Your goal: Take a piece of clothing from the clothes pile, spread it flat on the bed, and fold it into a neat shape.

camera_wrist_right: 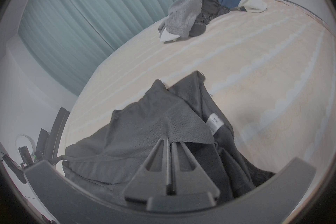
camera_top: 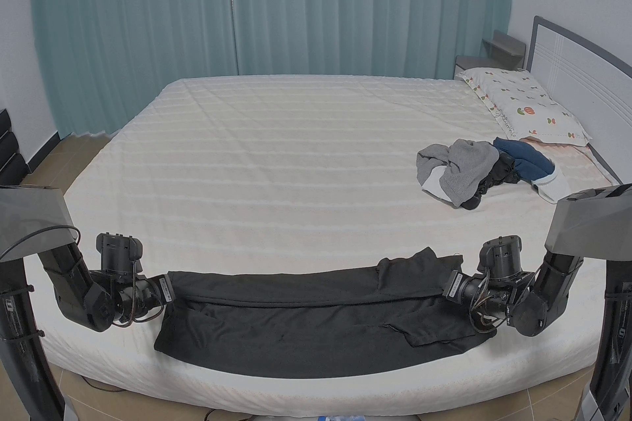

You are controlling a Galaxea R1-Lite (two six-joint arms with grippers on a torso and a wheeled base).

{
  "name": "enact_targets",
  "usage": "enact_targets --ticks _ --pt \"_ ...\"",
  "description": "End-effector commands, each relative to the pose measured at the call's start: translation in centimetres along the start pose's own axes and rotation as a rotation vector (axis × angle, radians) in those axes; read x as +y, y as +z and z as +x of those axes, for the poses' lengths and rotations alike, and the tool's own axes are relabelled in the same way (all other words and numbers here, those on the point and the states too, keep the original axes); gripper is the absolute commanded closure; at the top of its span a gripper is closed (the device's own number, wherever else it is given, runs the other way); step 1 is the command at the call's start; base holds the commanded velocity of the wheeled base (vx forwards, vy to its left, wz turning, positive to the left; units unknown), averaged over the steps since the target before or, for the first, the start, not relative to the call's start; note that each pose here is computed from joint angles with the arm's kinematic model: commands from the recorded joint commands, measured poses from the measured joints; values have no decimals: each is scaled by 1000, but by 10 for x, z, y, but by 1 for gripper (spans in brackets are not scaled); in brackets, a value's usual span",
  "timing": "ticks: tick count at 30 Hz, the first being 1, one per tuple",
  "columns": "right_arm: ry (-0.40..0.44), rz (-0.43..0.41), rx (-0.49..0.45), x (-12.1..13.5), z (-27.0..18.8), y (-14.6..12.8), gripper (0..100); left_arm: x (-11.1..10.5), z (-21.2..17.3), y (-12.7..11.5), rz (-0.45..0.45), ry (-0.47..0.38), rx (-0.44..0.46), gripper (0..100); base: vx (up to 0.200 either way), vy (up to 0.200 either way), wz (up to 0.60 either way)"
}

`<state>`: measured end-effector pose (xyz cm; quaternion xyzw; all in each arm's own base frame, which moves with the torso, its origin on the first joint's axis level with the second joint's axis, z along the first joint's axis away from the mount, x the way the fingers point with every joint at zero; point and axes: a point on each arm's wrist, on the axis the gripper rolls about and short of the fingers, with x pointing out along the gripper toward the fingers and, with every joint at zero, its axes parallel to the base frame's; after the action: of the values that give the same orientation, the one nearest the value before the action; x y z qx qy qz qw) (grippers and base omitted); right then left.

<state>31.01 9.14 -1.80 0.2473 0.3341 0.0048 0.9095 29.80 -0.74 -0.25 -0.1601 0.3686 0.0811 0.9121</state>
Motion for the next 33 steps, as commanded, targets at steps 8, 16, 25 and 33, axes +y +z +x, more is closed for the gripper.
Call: enact_targets --ticks 8,16,25,33 --pt "-23 -11 39 -6 5 -12 100 5 2 -18 53 35 94 100 0 0 0" --pt "-15 -12 30 -4 -1 -9 0 7 -2 -21 71 53 142 0 0 0 0" --pt "17 56 -28 -2 -27 11 0 10 -6 -1 30 47 64 0 0 0 0" --pt "104 276 36 -19 -44 23 0 20 -9 14 -11 52 20 0 0 0 0"
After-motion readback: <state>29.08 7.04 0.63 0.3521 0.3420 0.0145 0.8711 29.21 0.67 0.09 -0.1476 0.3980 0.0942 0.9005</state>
